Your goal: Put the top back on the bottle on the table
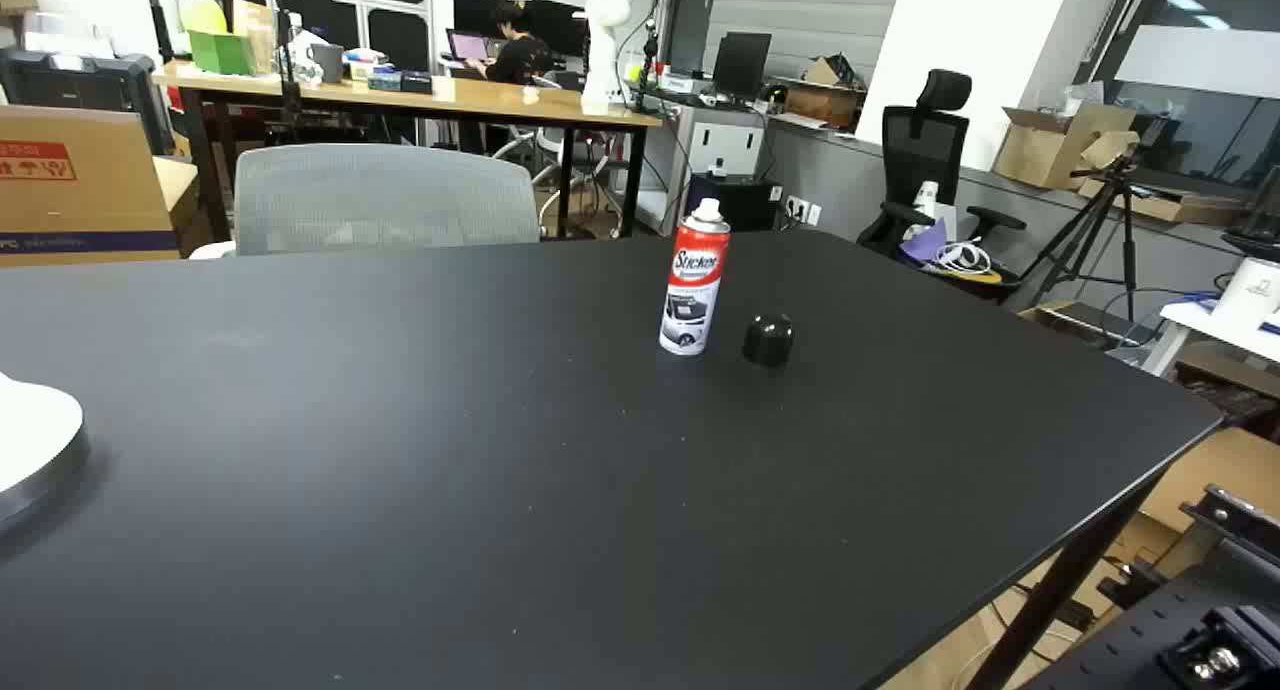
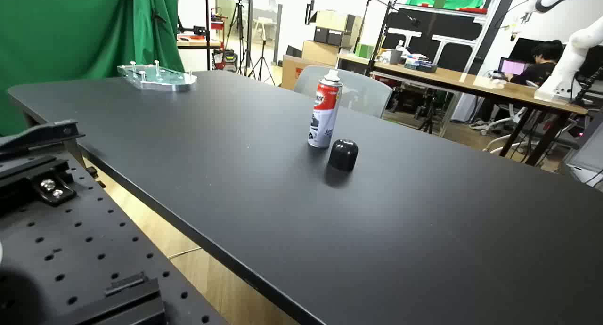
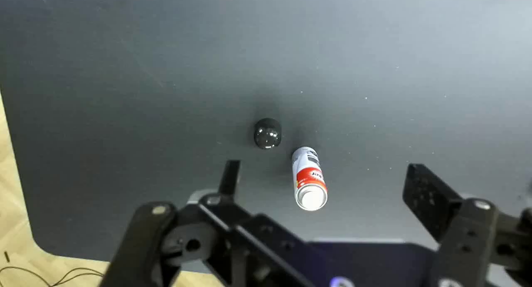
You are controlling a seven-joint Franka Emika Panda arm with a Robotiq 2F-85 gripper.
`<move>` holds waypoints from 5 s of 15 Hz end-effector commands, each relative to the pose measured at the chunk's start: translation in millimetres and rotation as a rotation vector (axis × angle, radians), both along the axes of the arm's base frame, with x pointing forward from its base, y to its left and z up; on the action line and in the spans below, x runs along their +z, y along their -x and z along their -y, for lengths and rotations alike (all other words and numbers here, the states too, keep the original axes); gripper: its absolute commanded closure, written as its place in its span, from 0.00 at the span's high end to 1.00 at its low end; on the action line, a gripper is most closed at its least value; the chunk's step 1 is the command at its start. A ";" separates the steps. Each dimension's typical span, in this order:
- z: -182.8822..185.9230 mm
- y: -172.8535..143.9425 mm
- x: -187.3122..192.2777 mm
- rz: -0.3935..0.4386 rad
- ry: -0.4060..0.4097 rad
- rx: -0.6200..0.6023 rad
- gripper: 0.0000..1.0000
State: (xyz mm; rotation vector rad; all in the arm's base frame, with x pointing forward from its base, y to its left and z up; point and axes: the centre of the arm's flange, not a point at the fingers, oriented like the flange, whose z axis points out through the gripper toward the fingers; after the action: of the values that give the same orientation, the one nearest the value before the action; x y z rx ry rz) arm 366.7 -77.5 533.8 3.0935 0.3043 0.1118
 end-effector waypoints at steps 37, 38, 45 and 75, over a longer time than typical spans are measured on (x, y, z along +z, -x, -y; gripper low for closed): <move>13.3 -103.8 -182.0 0.079 0.059 0.066 1.00; 13.7 -103.7 -184.8 0.073 0.059 0.065 1.00; 8.5 -119.8 -216.0 0.108 0.068 0.045 1.00; 13.9 -165.2 -381.8 -0.135 0.061 0.174 1.00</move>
State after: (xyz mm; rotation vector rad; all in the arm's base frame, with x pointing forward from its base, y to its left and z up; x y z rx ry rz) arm 517.4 -86.4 157.5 3.0126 0.5952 -0.0893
